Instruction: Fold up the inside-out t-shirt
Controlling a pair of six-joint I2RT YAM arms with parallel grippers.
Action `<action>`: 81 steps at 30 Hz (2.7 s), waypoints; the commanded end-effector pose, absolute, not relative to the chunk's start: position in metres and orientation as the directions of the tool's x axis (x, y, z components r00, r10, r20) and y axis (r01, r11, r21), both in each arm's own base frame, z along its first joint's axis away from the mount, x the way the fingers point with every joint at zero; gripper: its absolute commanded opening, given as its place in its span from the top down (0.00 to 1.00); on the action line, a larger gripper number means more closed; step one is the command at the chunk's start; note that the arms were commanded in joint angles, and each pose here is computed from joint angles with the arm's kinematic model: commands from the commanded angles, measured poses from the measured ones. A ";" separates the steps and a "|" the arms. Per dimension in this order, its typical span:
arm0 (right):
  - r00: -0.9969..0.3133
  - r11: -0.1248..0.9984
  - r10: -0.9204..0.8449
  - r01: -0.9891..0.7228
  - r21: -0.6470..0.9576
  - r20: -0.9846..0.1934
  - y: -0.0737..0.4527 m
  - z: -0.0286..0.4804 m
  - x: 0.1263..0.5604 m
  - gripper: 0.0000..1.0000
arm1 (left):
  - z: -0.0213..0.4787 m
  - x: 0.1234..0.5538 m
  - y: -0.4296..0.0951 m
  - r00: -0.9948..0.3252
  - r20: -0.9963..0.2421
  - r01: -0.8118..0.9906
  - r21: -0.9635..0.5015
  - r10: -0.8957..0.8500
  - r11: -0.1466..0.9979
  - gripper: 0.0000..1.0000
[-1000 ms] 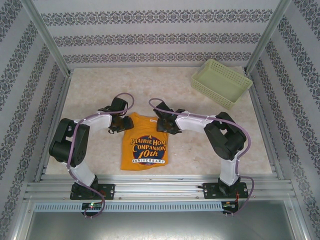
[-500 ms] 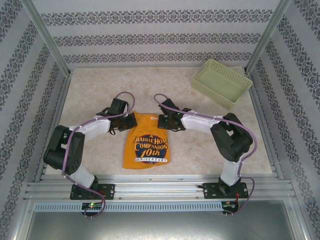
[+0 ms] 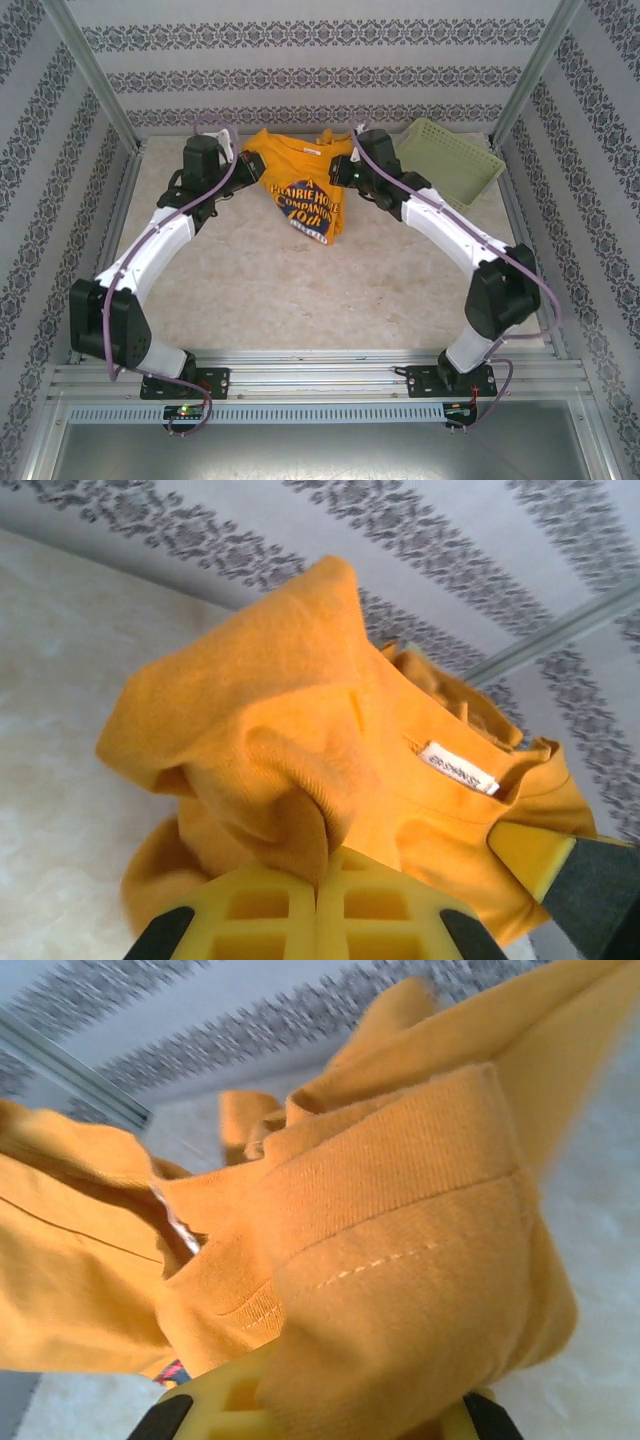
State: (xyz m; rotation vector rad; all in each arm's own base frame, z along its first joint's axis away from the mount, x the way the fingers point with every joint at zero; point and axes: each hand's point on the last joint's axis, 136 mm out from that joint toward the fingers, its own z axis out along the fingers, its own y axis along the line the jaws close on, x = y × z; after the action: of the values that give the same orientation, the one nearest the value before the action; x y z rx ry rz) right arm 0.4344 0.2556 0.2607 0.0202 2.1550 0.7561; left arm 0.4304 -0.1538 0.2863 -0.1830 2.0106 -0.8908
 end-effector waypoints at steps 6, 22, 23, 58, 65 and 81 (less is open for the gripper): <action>-0.728 0.778 0.193 -0.295 0.555 -0.657 0.259 0.176 0.354 1.00 | 0.187 0.305 -0.190 -0.737 -0.594 0.261 -0.691 -0.324 0.674 1.00; -0.728 0.690 0.027 -0.482 0.539 -0.685 0.317 0.218 0.266 1.00 | 0.299 0.237 -0.189 -0.600 -0.747 0.490 -0.626 -0.287 0.606 1.00; -0.727 0.670 0.019 -0.501 0.549 -0.687 0.321 0.222 0.258 1.00 | 0.309 0.227 -0.187 -0.578 -0.762 0.517 -0.618 -0.291 0.592 0.98; -0.895 0.913 0.226 0.057 0.403 -0.384 0.198 0.023 0.332 0.99 | 0.070 0.359 -0.182 -0.893 -0.429 0.002 -0.314 -0.139 0.950 0.29; -0.895 0.907 0.235 0.062 0.417 -0.380 0.202 0.024 0.336 0.99 | 0.045 0.352 -0.204 -0.937 -0.333 0.027 -0.379 -0.109 0.925 0.14; -0.908 0.900 0.211 0.036 0.434 -0.362 0.226 0.022 0.339 0.99 | 0.044 0.361 -0.245 -0.923 -0.344 0.080 -0.609 -0.172 0.789 0.86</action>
State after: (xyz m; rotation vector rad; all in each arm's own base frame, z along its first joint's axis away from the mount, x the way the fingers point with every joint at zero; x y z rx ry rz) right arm 0.3350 0.2196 0.0199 0.1862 2.6615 0.5980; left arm 0.3643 -0.2301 0.0266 -0.0984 2.6759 -0.7815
